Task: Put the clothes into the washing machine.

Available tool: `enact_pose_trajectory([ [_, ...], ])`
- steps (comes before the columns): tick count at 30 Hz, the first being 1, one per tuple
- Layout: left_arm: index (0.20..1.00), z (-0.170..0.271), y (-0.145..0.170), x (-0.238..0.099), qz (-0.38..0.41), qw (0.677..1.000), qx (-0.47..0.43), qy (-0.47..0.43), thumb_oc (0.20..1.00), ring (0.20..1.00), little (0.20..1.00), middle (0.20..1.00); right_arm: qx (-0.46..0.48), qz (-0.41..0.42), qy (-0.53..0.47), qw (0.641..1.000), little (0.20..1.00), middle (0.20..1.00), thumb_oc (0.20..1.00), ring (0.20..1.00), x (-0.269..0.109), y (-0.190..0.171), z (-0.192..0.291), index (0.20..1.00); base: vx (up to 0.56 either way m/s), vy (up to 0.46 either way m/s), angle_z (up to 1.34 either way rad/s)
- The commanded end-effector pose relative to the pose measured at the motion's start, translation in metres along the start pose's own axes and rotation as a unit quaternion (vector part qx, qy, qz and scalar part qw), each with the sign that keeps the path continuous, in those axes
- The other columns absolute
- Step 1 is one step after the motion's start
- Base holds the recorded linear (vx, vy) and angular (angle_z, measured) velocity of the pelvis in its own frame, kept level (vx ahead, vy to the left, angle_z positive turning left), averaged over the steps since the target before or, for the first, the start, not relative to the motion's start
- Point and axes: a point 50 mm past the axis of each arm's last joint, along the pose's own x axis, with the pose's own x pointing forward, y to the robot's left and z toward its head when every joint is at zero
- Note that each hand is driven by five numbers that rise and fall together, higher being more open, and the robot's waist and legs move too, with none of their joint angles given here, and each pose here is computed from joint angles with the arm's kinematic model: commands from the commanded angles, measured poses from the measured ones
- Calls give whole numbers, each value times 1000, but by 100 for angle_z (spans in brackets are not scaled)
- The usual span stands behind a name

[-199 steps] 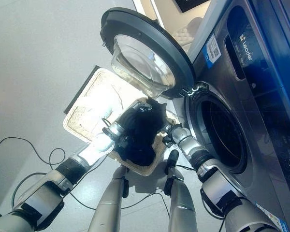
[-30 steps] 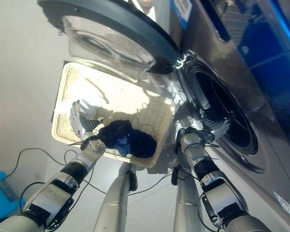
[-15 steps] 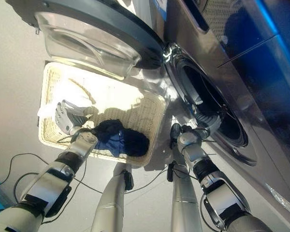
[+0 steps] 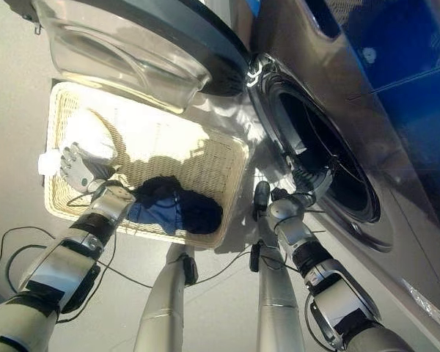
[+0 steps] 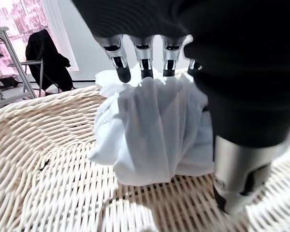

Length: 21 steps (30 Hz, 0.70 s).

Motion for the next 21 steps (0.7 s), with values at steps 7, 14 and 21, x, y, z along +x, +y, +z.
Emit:
enact_pose_trajectory([
  [7, 1000, -37, 10, 17, -22, 994, 71, 79, 1000, 1000, 1000, 1000, 54, -3, 14, 998, 1000, 1000, 1000, 1000, 1, -10, 2, 1000, -1, 10, 2],
  [14, 200, -36, 9, 21, -54, 995, 61, 57, 200, 200, 200, 200, 65, 0, 24, 998, 1000, 1000, 1000, 1000, -1, -12, 0, 1000, 0, 0, 0],
  [21, 200, -35, 11, 26, -63, 997, 24, 38, 200, 200, 200, 200, 78, 4, 27, 997, 1000, 1000, 1000, 1000, 0, -15, -3, 1000, -2, 1, 1],
])
